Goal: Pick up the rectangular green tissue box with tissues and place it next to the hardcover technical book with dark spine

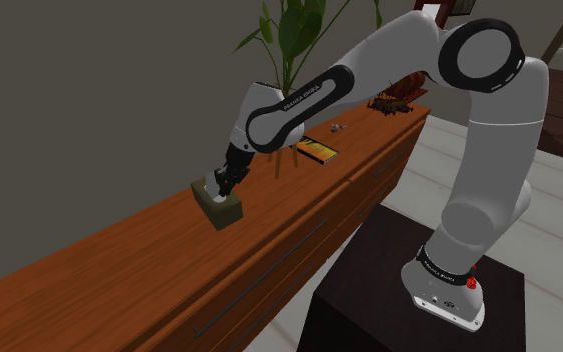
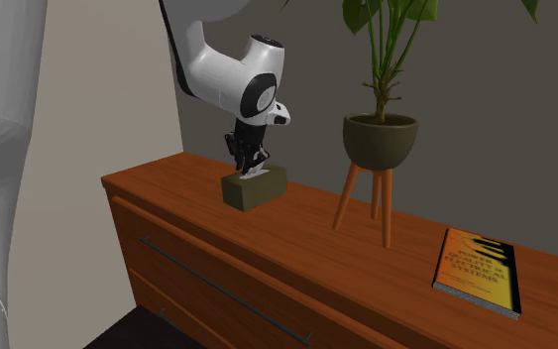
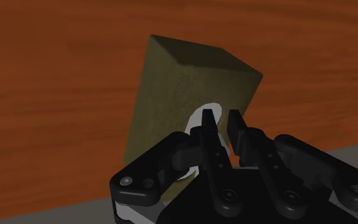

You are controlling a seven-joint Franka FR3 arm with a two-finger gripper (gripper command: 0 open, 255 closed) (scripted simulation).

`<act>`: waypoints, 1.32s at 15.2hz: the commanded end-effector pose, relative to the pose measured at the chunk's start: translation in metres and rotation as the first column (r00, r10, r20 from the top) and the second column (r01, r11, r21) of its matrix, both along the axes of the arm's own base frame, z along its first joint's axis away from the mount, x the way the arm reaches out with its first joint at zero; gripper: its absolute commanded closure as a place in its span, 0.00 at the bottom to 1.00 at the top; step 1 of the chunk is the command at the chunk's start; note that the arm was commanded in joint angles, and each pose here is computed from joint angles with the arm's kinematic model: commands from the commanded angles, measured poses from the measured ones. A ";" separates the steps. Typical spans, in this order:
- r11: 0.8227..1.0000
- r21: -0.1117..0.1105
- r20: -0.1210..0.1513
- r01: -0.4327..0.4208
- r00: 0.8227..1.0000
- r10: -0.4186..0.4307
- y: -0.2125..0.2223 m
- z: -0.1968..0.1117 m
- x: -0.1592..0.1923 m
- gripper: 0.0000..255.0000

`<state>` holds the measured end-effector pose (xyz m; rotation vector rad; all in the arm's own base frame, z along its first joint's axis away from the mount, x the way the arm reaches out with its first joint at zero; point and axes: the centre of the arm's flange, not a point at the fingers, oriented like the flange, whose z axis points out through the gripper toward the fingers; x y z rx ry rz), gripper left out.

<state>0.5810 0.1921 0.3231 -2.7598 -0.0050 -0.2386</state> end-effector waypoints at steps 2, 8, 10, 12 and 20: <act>1.000 -0.001 -0.004 0.002 1.000 -0.002 -0.001 -0.002 0.000 1.00; 1.000 -0.001 -0.004 0.002 1.000 -0.002 -0.002 0.013 0.000 1.00; 1.000 -0.001 -0.004 0.002 1.000 -0.002 -0.002 0.024 0.000 1.00; 1.000 -0.001 -0.004 0.002 1.000 -0.002 -0.002 0.034 0.000 1.00; 1.000 -0.001 -0.004 0.002 1.000 -0.002 -0.002 0.077 0.000 1.00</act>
